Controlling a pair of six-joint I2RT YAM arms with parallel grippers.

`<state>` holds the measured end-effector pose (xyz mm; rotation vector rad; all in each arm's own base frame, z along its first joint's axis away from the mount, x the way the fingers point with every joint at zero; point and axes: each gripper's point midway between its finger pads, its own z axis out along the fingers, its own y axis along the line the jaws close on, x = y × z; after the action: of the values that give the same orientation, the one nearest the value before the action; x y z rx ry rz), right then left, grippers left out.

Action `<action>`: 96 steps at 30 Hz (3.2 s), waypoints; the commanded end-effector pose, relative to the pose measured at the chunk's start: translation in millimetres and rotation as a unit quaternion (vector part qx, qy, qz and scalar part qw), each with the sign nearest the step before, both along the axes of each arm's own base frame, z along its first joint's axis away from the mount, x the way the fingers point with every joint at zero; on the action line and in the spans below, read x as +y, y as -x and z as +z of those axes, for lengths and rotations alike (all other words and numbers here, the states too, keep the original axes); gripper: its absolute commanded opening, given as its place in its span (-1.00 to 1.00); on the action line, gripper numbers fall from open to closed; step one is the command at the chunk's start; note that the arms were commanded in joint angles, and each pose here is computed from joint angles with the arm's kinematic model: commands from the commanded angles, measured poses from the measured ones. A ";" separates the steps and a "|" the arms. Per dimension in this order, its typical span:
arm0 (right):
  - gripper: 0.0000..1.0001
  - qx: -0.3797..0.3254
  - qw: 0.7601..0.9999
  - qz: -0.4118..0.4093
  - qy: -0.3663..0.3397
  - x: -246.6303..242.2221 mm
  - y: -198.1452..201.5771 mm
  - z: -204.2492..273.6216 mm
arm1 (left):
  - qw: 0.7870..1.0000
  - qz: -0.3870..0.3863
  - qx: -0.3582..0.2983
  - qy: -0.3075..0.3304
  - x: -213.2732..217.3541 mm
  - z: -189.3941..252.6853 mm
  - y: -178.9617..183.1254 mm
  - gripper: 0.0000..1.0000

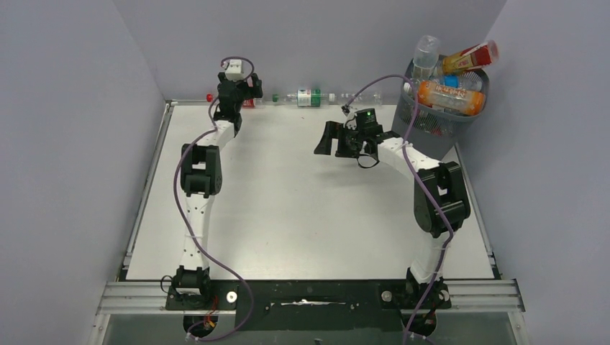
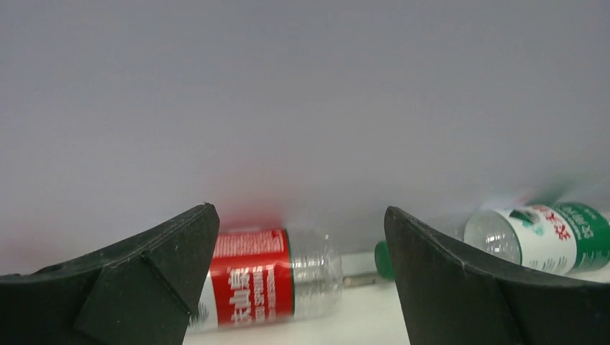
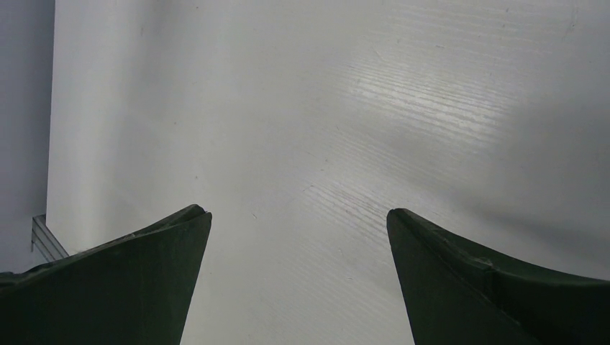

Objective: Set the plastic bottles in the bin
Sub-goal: Move the plastic bottle to the center of the board, then pick up the plastic bottle at the center of the board.

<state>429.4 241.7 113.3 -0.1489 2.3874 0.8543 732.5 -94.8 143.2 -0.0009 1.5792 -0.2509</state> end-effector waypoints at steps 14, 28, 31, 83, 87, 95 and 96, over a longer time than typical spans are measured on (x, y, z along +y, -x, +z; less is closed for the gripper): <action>1.00 -0.041 0.998 0.023 -0.037 7.1 -5.9 30.3 | 0.988 -0.026 0.152 0.001 23.4 -70.7 -15.1 0.73; 1.00 -0.063 0.997 0.041 -0.014 30.1 39.3 54.6 | 0.967 -0.034 0.238 0.088 9.9 64.5 232.4 0.68; 0.99 -0.066 0.997 0.047 -0.009 34.4 45.2 59.5 | 0.973 -0.045 0.198 0.106 4.0 104.2 229.3 0.70; 0.99 -0.081 0.987 0.136 -0.033 81.1 114.1 68.1 | 0.765 0.354 0.442 0.306 38.4 -83.7 417.1 0.75; 0.99 -0.084 0.987 0.134 -0.032 79.9 114.3 70.8 | 0.763 0.353 0.449 0.302 36.8 -93.3 414.7 0.75; 0.99 -0.087 0.987 0.131 -0.030 77.0 115.5 74.0 | 0.757 0.343 0.476 0.288 27.2 -117.8 411.5 0.75; 0.99 -0.088 0.987 0.130 -0.030 76.6 115.5 74.5 | 0.756 0.341 0.479 0.287 25.7 -119.5 410.9 0.75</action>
<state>312.9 315.7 156.3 -0.4896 2.3110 0.9723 309.0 -60.7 25.9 -1.3968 2.3101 -0.0858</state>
